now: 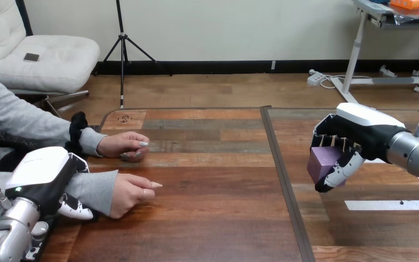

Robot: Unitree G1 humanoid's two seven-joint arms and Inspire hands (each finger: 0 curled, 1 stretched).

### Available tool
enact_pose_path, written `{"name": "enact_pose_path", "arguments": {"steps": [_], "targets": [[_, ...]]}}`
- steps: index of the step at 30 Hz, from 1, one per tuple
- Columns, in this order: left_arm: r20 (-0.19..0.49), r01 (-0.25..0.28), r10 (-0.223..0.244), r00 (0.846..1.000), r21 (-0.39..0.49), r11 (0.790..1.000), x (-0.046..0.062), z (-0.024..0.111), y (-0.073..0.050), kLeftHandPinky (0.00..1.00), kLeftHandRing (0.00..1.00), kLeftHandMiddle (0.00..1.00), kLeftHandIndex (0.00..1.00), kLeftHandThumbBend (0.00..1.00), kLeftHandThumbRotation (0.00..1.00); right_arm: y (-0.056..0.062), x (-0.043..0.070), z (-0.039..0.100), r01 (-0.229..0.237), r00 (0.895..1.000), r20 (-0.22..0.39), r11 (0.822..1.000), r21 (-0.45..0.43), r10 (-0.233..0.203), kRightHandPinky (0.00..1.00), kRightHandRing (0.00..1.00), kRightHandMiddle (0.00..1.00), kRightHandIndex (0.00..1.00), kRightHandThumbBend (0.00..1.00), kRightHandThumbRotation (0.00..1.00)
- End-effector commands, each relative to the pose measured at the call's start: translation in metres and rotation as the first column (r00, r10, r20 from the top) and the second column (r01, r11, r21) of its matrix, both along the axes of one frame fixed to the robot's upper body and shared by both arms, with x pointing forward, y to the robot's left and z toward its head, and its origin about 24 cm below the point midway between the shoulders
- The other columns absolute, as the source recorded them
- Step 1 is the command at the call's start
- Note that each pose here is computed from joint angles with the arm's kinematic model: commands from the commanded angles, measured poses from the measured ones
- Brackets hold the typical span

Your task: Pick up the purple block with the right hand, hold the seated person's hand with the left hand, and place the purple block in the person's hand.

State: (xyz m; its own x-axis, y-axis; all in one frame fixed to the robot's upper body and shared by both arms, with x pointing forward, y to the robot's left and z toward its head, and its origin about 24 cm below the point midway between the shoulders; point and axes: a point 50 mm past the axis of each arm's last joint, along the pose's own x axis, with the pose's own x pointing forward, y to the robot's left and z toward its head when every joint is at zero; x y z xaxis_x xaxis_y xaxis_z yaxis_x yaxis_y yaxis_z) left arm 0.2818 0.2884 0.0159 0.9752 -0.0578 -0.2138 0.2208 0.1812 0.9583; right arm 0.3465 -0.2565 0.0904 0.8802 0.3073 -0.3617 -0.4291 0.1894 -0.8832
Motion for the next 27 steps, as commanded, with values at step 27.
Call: {"name": "enact_pose_path", "arguments": {"steps": [27], "targets": [[0.009, 0.058, -0.058, 0.998, 0.005, 0.998, 0.0043, 0.0019, -0.0095, 0.18, 0.24, 0.31, 0.31, 0.82, 0.00, 0.0062, 0.0079, 0.0181, -0.012, 0.997, 0.071, 0.999, 0.048, 0.008, 0.36, 0.41, 0.46, 0.45, 0.79, 0.00]]}}
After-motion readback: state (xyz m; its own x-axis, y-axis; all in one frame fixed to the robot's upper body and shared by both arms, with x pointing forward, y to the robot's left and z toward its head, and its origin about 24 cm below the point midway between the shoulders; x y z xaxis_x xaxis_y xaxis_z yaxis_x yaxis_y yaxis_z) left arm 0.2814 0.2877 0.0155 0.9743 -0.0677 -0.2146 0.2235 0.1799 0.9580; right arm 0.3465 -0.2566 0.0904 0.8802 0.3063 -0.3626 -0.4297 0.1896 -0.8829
